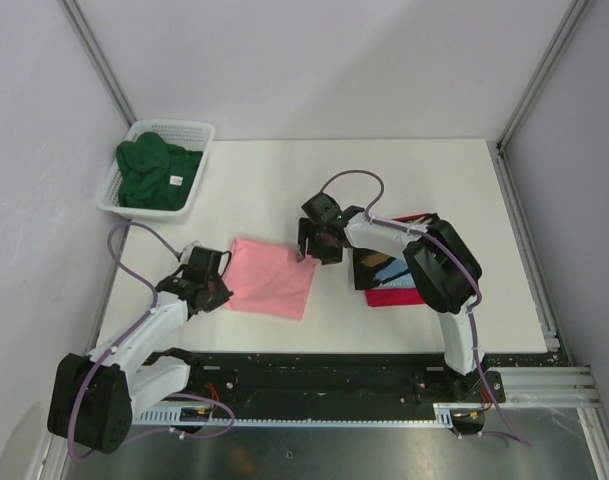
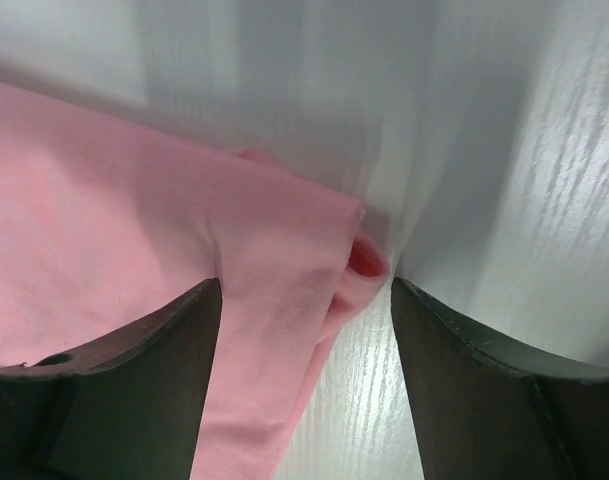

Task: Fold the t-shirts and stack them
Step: Put the neatly folded tshirt into the corner of the board with both arms

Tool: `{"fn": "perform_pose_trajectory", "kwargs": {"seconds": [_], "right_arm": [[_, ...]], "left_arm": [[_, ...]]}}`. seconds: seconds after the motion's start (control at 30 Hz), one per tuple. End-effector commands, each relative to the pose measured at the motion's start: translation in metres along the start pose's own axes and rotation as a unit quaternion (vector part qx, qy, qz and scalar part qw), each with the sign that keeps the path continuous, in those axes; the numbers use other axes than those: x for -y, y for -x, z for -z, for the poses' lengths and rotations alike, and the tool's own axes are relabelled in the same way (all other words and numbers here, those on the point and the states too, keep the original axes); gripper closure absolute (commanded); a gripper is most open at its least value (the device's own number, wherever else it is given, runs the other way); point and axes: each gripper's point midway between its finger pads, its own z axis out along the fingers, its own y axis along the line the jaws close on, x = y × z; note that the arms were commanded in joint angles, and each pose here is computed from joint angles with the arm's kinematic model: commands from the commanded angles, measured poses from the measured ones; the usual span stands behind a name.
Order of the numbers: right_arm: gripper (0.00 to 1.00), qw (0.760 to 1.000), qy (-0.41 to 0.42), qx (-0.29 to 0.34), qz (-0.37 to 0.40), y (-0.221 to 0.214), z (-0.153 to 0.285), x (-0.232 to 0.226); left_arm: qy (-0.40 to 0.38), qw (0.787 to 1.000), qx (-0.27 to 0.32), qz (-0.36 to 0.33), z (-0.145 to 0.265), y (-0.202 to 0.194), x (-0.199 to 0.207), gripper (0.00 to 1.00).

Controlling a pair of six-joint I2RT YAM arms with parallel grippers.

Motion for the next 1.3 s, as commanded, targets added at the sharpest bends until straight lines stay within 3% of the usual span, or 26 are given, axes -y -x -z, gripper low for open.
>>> {"fn": "perform_pose_trajectory", "kwargs": {"seconds": [0.0,0.2,0.37,0.5,0.9,1.27], "right_arm": [[0.29,1.000,-0.002,-0.015,-0.006,-0.015,-0.011,-0.007],[0.44,1.000,-0.017,-0.008,0.000,-0.017,-0.015,-0.009],[0.83,0.998,-0.047,0.032,0.038,0.001,0.006,-0.024],[0.97,0.991,-0.074,0.078,0.074,0.017,0.033,-0.044],[1.00,0.981,-0.074,0.144,0.110,0.033,0.094,-0.070],[1.00,0.973,-0.103,0.192,0.082,0.080,0.162,-0.021]], "left_arm": [[0.013,1.000,0.013,0.013,0.000,0.007,-0.004,1.00],[0.003,1.000,0.014,0.009,0.003,0.008,-0.001,1.00],[-0.040,0.999,0.019,-0.011,0.018,0.019,0.017,1.00],[-0.075,0.996,0.026,-0.033,0.038,0.032,0.034,1.00],[-0.184,0.981,0.040,-0.049,0.094,0.057,0.079,1.00],[-0.270,0.960,0.028,-0.065,0.144,0.065,0.146,1.00]]}}
